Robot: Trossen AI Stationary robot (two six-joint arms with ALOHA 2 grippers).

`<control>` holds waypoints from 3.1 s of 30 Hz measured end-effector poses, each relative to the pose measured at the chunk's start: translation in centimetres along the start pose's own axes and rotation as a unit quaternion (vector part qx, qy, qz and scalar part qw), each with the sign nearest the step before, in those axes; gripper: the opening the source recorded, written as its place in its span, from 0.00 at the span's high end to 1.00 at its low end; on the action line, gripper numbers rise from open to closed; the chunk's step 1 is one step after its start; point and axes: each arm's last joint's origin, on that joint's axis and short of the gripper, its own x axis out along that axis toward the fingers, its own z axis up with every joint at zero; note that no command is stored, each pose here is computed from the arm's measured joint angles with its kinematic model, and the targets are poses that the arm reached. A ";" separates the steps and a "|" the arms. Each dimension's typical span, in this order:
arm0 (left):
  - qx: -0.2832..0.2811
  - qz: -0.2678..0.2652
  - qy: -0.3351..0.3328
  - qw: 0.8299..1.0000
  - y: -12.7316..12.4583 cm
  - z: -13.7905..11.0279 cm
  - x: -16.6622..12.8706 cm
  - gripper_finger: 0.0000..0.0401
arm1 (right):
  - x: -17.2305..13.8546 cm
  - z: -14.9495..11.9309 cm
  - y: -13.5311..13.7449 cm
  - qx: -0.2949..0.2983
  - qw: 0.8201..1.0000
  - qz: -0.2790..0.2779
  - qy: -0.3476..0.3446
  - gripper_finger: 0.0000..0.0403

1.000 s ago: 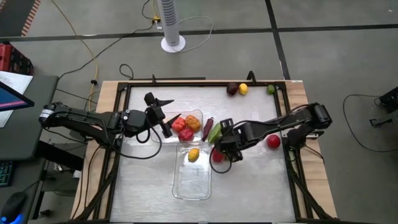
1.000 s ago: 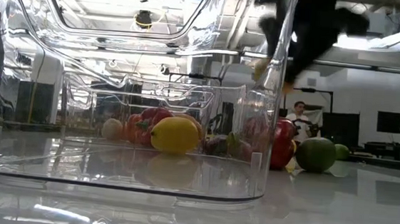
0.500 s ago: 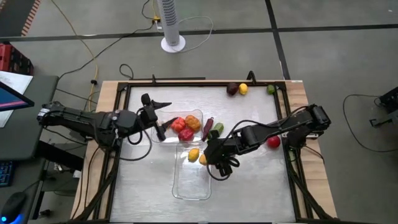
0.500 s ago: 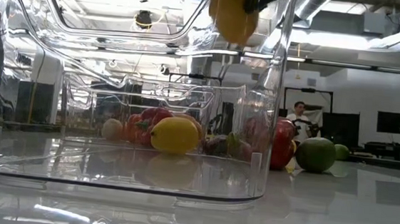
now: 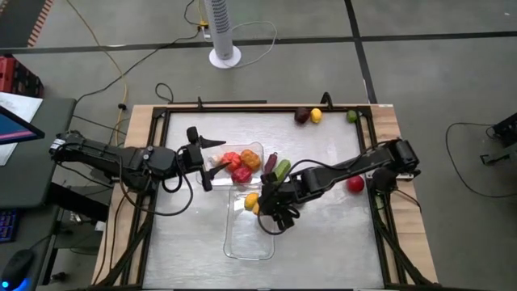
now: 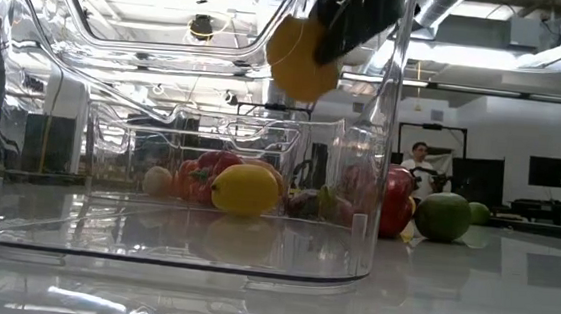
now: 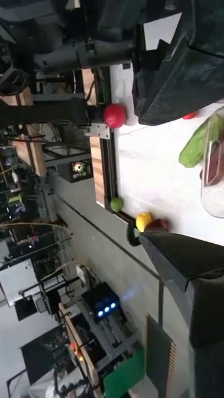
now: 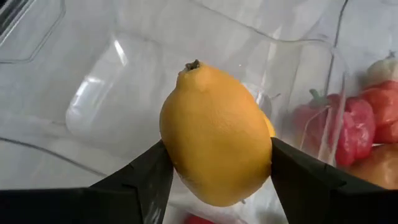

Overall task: Sort produce into baskets
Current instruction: Put the bottom lemon into the bottom transparent bin, then put the bottom lime into the bottom transparent bin, then put the cucumber into the top transparent bin

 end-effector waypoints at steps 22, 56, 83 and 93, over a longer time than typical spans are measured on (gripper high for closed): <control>0.002 0.000 0.011 1.000 0.0 -0.2 0.0 0.30 | -4.6 -2.1 0.4 0.081 0.983 -0.070 0.148 0.09; -0.004 0.005 0.020 1.000 0.2 -0.5 0.1 0.30 | 2.5 -13.2 3.0 0.127 0.973 -0.061 0.180 0.37; -0.009 0.005 0.014 1.000 0.2 -0.3 0.1 0.30 | -2.2 -1.0 1.8 -0.017 0.996 -0.069 -0.059 0.38; -0.007 0.006 0.016 1.000 0.2 -0.3 0.1 0.30 | -0.8 -1.9 1.1 -0.016 0.998 -0.059 -0.007 0.08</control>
